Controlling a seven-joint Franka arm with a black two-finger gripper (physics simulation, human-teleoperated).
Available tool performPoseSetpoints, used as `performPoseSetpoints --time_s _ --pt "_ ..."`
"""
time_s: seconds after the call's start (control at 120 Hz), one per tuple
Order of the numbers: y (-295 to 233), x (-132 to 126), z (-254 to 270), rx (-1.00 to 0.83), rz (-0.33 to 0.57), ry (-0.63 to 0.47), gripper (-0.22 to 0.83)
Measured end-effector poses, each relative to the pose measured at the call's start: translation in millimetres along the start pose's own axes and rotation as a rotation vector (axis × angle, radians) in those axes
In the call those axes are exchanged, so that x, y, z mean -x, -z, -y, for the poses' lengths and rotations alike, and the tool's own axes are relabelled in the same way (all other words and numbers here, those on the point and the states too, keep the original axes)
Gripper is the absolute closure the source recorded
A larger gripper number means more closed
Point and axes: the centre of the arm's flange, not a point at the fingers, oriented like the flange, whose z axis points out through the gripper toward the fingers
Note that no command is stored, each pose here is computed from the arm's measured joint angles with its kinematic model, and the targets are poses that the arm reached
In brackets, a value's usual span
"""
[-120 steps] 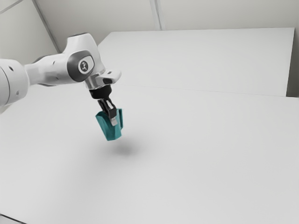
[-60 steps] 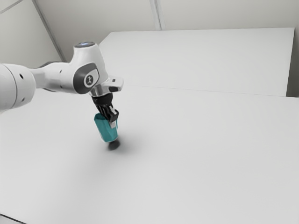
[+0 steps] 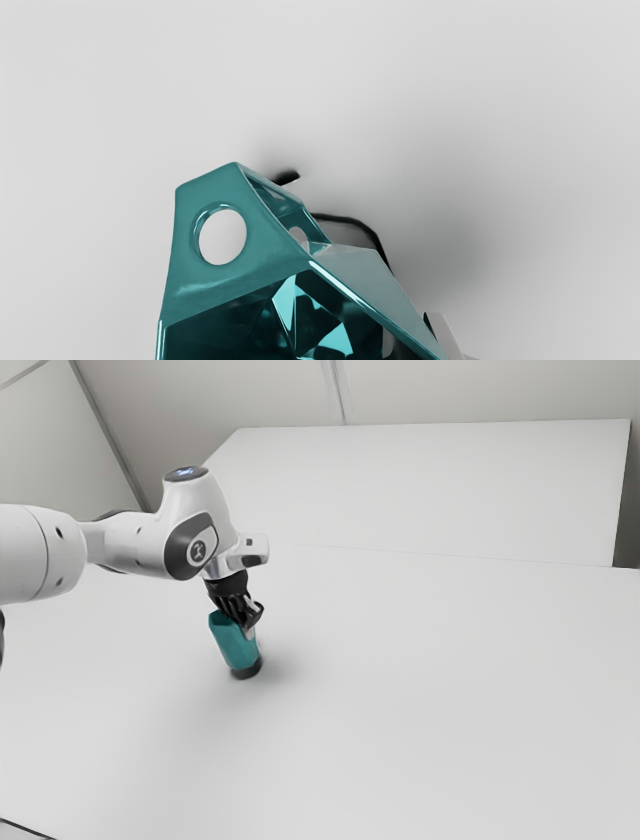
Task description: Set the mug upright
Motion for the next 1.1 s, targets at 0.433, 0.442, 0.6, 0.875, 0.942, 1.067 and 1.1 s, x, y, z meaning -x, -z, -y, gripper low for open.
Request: performPoseSetpoints --time_s 0.433,0.442,0.6,0.875,0.942,1.067,1.1 --pt "9 0 -5 0.006 -0.032 0.042 0.28" --pt "11 0 -5 0.006 -0.035 0.043 0.27" --pt "59 -5 -3 0.008 -0.065 0.056 0.13" --pt "122 -8 -1 0.029 -0.005 0.127 0.04" --pt "136 -8 0 0.029 0.008 0.145 0.03" --pt "165 -7 1 0.026 0.016 0.177 0.01" --pt "173 -6 2 0.025 0.016 0.186 0.01"
